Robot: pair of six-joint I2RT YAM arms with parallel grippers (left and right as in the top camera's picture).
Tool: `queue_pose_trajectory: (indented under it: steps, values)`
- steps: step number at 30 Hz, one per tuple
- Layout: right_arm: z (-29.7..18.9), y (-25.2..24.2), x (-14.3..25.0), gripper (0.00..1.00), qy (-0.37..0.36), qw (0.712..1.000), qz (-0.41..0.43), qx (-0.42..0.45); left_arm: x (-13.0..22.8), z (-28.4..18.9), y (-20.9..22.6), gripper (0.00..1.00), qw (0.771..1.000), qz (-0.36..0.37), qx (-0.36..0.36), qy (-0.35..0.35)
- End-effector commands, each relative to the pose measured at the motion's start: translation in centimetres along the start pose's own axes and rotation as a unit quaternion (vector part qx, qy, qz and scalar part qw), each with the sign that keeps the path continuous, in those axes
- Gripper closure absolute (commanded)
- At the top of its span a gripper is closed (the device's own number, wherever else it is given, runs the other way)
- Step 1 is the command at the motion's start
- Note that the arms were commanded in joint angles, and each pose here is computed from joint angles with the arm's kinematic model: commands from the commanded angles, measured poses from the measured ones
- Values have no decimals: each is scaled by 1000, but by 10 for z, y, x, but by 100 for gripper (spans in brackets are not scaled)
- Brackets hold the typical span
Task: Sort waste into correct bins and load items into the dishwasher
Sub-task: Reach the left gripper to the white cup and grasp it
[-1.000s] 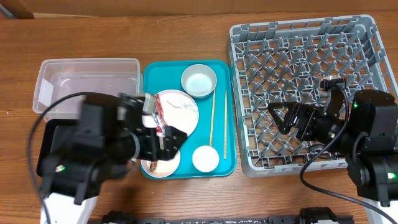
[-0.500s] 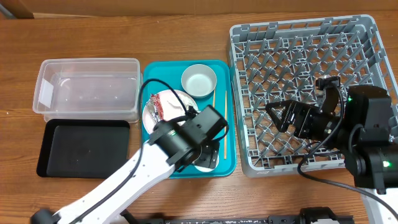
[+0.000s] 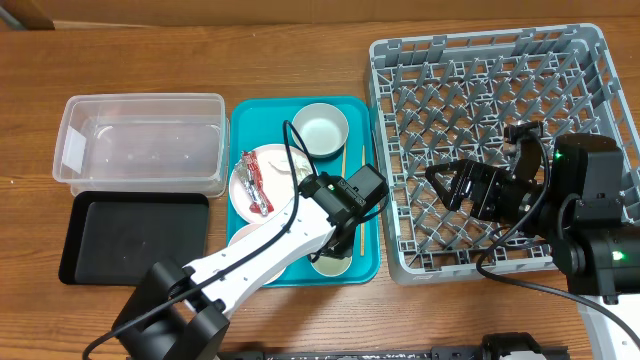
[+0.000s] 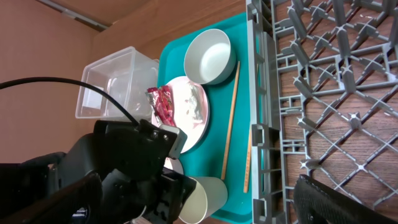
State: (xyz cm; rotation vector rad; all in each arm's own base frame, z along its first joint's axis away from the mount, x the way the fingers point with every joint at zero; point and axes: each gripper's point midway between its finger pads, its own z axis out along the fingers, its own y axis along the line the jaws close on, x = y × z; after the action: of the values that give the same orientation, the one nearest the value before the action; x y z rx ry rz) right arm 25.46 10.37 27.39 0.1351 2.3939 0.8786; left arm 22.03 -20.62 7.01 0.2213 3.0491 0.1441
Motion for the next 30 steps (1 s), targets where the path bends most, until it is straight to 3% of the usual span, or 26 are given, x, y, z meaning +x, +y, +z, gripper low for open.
queue_pose_trajectory:
  steps: [1,2,4,12,20,25,30]
  values:
    - [-7,7,-8,0,-14,1000,-9,-7,-2,2,2,70,1000,-4,-4,0]
    - [-7,7,-8,0,-14,1000,-9,-7,-2,2,2,73,1000,-4,-4,0]
    - [-6,7,-8,0,-13,1000,-8,-7,-4,2,4,96,1000,-4,-11,-5]
    - [-6,7,-9,0,-14,1000,-9,-7,0,1,2,96,1000,21,-1,4]
    - [-6,7,-11,0,-17,1000,-11,-8,-5,-53,12,96,994,3,108,-23]
    - [-6,16,-11,0,-15,999,-22,-31,-22,-115,34,96,964,-29,247,-91]
    - [-14,64,-3,3,4,981,-102,-163,-29,-171,40,96,902,-24,408,-135]
